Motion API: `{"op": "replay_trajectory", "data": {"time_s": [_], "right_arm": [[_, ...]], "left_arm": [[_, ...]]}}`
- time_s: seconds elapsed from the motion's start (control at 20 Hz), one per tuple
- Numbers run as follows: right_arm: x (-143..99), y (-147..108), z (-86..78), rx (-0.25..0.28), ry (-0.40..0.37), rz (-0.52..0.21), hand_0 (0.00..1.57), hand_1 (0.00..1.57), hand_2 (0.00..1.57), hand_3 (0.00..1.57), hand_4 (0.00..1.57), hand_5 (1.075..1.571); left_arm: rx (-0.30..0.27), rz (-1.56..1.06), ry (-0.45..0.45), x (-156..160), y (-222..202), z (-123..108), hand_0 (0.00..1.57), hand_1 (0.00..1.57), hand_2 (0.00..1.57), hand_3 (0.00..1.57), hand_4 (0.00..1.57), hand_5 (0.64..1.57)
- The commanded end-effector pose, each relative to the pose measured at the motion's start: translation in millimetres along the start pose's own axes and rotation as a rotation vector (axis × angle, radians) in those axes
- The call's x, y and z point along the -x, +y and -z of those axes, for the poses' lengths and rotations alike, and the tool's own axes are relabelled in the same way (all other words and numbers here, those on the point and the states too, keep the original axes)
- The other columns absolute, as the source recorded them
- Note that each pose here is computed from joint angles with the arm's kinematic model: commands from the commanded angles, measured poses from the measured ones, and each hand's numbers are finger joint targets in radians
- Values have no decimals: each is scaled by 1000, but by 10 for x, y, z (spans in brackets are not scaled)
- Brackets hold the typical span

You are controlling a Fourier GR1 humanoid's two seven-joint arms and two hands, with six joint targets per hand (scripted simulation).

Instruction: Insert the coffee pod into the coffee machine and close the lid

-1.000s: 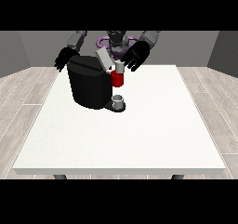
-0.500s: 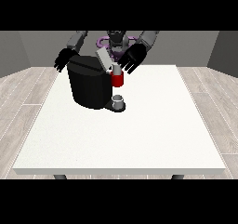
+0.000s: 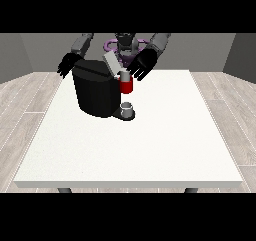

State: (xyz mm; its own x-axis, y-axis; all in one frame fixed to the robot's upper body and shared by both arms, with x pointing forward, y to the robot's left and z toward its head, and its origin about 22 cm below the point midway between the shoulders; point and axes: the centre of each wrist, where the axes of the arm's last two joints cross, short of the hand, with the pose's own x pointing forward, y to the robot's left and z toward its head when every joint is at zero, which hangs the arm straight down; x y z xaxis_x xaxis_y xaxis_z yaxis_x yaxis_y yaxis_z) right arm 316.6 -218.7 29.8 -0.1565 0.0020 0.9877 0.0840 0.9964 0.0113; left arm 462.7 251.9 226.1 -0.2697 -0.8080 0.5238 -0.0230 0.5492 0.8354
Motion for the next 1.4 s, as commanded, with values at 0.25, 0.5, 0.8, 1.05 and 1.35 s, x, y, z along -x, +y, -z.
{"op": "replay_trajectory", "data": {"time_s": [0.25,0.5,0.8,1.05,1.35], "right_arm": [[-104,29,22,-11,5,5,0,0,0,0,446,1571],[-40,-61,70,26,0,1,0,0,0,0,364,1571],[-150,-158,113,4,-10,-16,0,0,0,0,408,1571],[-72,85,-6,3,-23,15,0,0,0,0,477,1571],[-30,8,36,32,-29,-13,0,0,0,0,465,1571]], "left_arm": [[18,-9,49,85,-155,-12,1221,1221,1265,1171,485,1571],[41,-2,1,-34,-85,26,1204,1204,1226,1089,463,1571],[5,47,4,57,-47,-15,1105,1105,1151,980,413,1571],[12,59,25,135,142,-37,1058,1058,1125,961,367,1571],[37,85,-29,83,148,-30,912,912,1022,865,363,1571]]}}
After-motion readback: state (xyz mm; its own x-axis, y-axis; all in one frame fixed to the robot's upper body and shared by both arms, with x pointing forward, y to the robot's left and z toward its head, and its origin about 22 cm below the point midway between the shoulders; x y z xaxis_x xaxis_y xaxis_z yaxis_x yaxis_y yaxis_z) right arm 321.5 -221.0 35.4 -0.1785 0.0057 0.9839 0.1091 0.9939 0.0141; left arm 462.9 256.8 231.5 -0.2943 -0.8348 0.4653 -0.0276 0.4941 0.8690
